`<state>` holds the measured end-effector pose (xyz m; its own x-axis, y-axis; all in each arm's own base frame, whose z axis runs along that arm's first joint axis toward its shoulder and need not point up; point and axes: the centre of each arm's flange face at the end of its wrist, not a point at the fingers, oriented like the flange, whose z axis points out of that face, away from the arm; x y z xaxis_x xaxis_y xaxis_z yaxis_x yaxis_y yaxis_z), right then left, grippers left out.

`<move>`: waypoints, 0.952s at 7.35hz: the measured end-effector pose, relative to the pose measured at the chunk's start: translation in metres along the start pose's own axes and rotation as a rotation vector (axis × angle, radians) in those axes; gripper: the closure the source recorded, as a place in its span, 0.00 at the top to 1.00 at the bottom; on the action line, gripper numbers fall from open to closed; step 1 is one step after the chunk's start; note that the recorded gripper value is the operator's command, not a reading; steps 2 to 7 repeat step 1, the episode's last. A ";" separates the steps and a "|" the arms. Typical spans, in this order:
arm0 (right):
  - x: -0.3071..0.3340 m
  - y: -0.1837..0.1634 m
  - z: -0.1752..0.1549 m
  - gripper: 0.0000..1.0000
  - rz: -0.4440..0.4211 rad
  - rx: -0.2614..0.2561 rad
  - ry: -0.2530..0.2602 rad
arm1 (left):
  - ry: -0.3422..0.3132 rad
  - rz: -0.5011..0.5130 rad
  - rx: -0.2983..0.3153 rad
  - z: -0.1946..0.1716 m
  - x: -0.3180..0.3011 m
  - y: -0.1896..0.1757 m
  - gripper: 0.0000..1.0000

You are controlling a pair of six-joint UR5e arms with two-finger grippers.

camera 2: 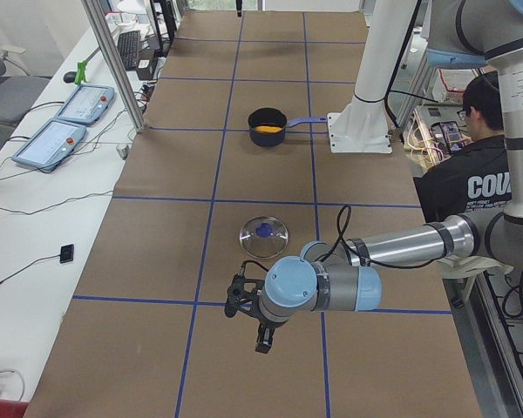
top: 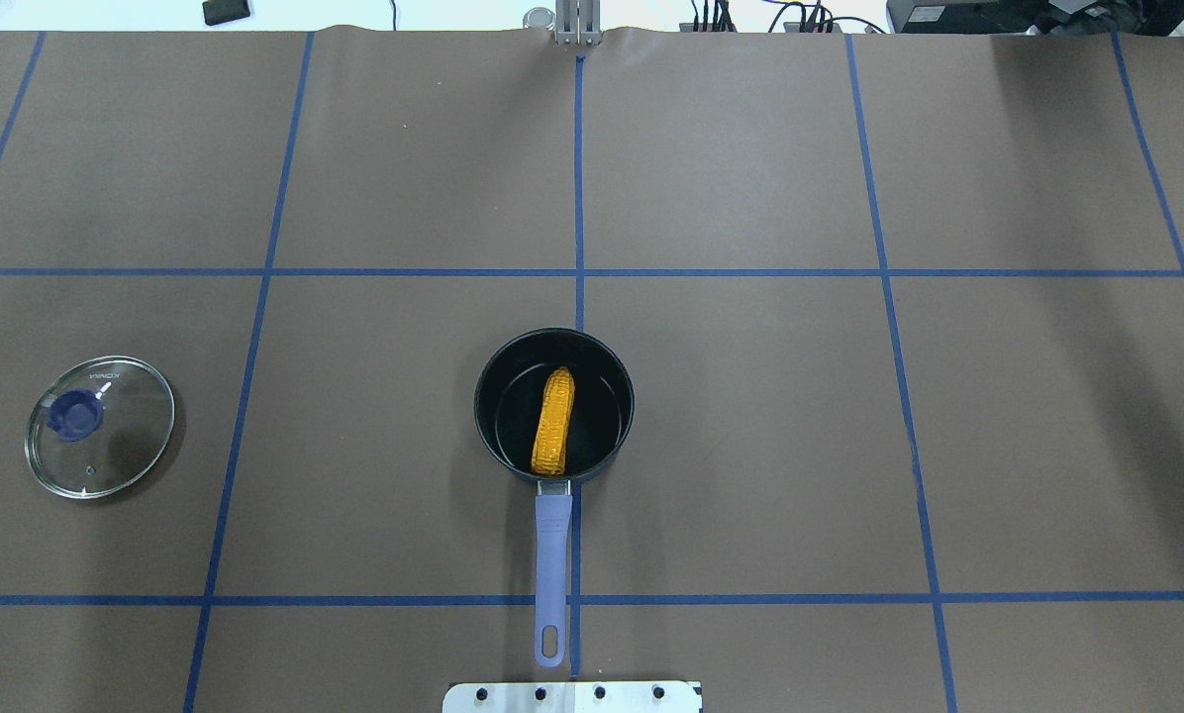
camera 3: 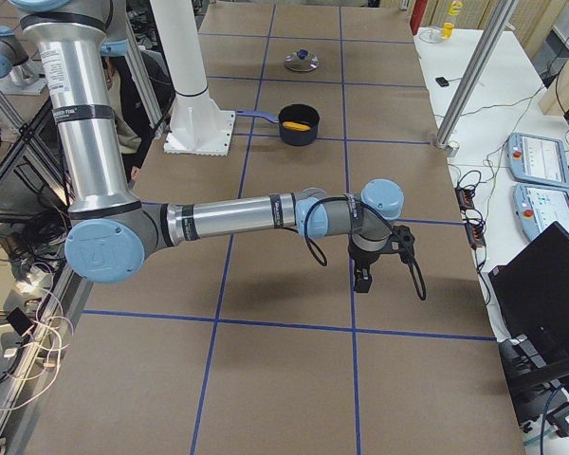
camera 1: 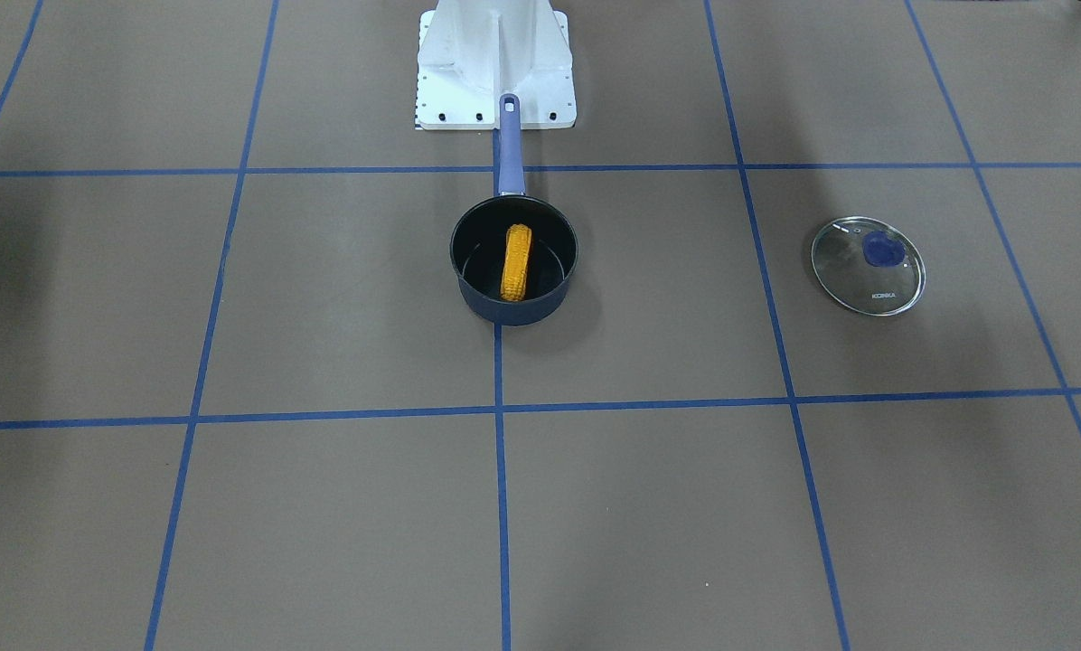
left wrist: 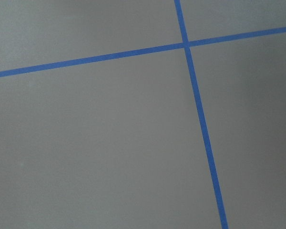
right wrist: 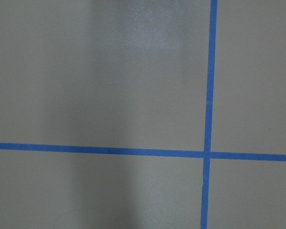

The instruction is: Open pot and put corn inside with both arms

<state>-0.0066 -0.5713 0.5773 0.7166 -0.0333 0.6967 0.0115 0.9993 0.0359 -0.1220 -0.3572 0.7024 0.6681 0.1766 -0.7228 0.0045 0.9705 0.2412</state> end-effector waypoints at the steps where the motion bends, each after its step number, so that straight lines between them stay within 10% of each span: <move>1: 0.001 0.001 0.000 1.00 0.003 -0.001 -0.001 | 0.001 -0.001 -0.001 0.000 0.000 0.001 0.98; 7: 0.001 0.001 0.000 1.00 0.003 -0.001 -0.001 | 0.001 -0.001 -0.001 0.000 0.000 0.001 0.98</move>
